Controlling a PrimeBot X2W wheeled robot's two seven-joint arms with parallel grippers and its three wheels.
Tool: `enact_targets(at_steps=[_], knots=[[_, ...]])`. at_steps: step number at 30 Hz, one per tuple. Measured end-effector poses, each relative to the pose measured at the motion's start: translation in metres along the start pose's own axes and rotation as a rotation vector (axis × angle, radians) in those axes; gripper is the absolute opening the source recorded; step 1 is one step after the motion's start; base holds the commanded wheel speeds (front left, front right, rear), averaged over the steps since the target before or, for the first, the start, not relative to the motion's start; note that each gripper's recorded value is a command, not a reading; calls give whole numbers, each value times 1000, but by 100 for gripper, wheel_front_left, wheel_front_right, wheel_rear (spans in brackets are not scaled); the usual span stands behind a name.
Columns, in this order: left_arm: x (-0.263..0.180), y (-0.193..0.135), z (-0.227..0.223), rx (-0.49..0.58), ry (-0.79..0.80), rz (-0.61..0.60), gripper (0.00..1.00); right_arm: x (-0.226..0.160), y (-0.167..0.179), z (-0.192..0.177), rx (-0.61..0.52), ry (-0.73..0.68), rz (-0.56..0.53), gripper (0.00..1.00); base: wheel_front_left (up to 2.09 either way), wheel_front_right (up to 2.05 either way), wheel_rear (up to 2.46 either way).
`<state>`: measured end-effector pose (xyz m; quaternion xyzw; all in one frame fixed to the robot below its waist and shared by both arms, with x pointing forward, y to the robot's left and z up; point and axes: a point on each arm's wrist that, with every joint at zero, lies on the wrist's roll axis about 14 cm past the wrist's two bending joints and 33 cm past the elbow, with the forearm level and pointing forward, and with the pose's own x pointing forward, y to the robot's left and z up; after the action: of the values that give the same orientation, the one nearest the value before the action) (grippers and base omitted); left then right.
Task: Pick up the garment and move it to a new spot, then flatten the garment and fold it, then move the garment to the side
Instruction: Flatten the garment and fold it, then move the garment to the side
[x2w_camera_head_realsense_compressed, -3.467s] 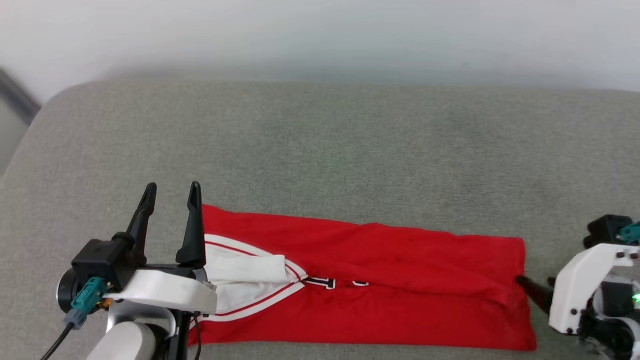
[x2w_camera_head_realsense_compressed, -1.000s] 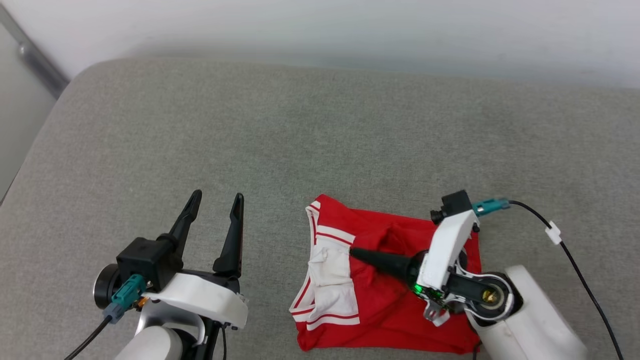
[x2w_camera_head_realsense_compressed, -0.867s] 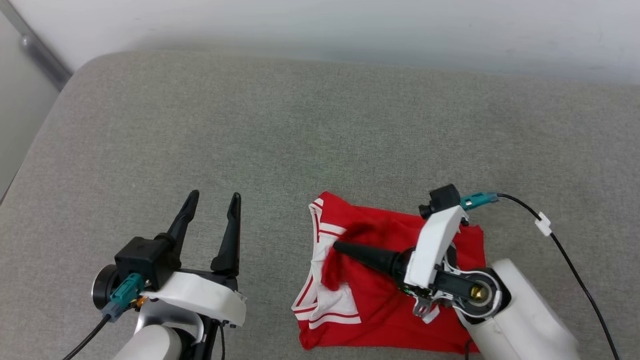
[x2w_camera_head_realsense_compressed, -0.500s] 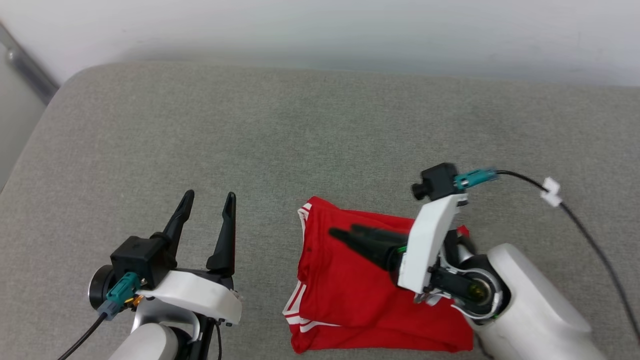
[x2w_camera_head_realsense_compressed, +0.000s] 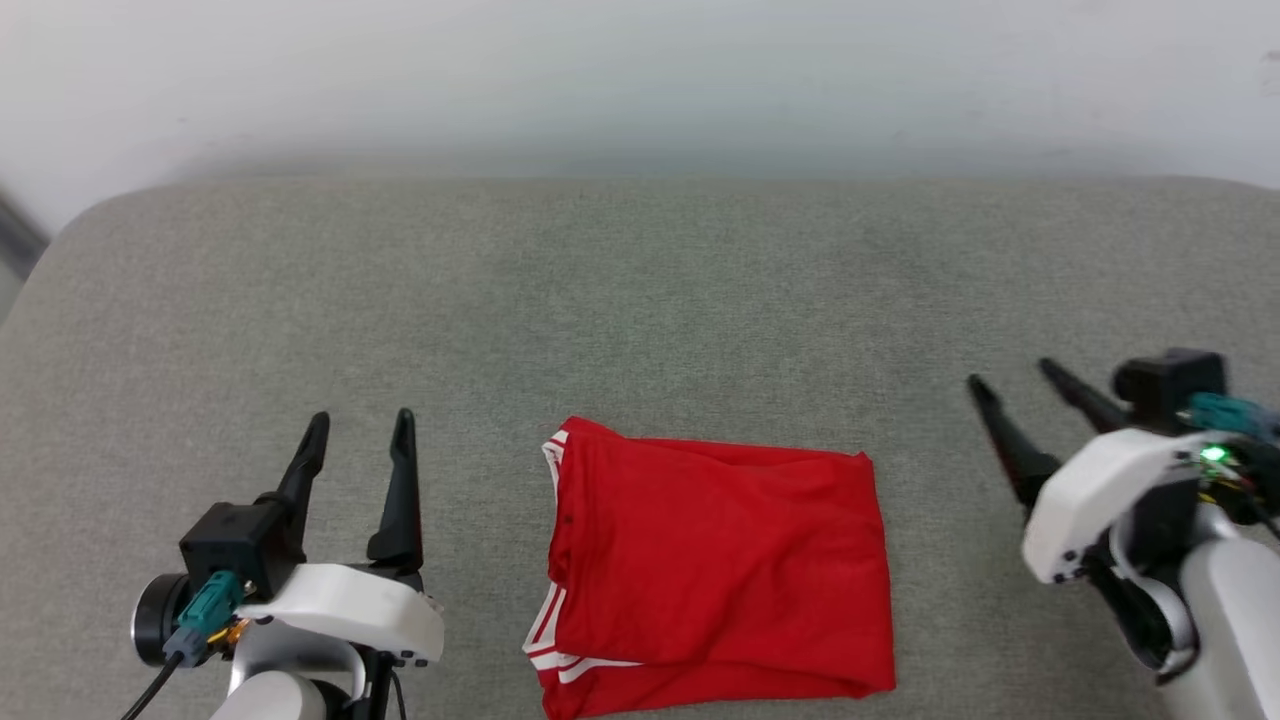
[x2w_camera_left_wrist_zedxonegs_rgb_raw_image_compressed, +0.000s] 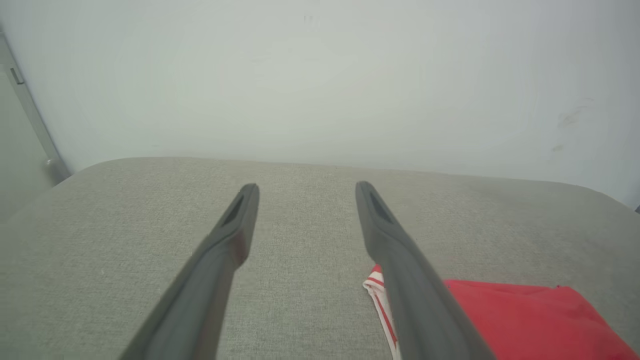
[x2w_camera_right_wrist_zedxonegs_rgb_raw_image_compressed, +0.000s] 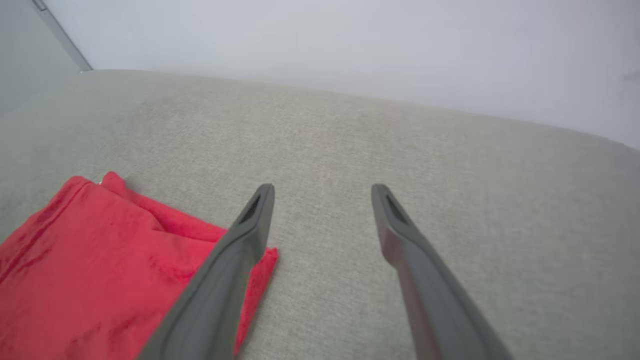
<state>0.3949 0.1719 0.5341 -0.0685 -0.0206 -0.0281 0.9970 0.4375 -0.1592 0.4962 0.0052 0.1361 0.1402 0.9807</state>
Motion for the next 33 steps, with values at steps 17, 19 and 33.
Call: enact_targets(at_steps=[17, 19, 33], knots=[[-29, 4, -7, 20, 6, 33, 100, -85, 8, 36, 33, -301, -154, 100, 0, 0, 0], [-32, 3, -8, 21, 10, 32, 100, -89, 10, 36, 39, -305, -156, 100, 0, 0, 0], [-31, 3, -11, 24, 11, 30, 100, -93, 6, 32, 67, -261, -181, 100, 0, 0, 0]])
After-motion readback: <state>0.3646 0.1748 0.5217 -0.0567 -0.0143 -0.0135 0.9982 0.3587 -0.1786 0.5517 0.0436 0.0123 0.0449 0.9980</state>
